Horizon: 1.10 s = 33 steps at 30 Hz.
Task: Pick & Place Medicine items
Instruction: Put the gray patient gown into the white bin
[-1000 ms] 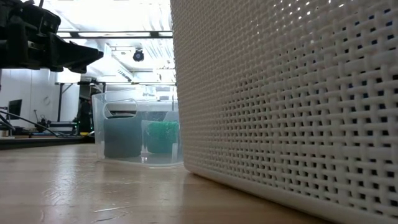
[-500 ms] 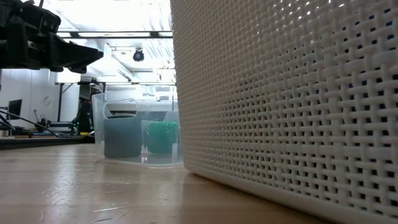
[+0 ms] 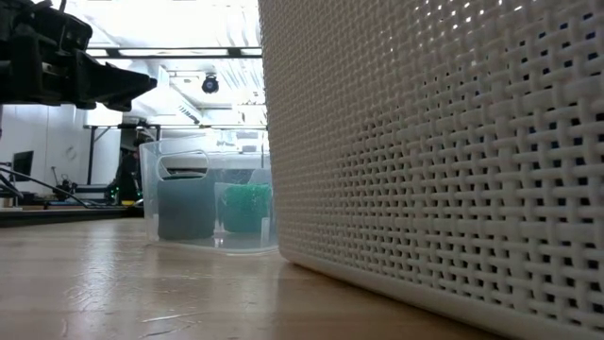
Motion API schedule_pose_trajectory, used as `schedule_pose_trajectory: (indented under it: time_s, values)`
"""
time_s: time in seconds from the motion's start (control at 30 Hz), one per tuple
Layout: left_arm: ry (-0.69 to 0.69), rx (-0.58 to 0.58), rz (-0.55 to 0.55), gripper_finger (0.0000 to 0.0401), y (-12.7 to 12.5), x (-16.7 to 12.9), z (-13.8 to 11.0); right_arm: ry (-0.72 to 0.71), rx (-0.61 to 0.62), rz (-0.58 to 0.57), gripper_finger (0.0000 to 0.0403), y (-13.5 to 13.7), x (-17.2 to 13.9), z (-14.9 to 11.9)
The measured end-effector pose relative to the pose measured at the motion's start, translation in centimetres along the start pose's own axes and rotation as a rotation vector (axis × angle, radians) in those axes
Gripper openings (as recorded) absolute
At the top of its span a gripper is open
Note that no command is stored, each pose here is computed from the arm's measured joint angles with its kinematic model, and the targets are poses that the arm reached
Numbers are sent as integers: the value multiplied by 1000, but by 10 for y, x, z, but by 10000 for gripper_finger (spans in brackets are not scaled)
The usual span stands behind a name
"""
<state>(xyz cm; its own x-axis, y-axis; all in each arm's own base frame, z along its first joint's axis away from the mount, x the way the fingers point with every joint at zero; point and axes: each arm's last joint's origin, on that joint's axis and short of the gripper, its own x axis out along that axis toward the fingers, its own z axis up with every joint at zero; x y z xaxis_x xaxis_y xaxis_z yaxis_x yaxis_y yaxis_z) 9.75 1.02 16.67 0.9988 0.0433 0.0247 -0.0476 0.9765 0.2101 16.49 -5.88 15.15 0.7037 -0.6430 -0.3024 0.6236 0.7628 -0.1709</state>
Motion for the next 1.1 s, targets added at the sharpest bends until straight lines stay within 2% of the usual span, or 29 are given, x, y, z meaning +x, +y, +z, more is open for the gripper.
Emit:
schedule_pose_trajectory:
  time_s: [0.17, 0.4, 1.1]
  values:
    - [0, 0, 0, 118, 0, 0, 0, 40, -22, 24, 368, 5, 11, 5]
    - [0, 0, 0, 118, 0, 0, 0, 166, -54, 33, 368, 10, 23, -8]
    - [0, -1, 0, 118, 0, 0, 0, 344, -102, 23, 368, 22, 60, -30]
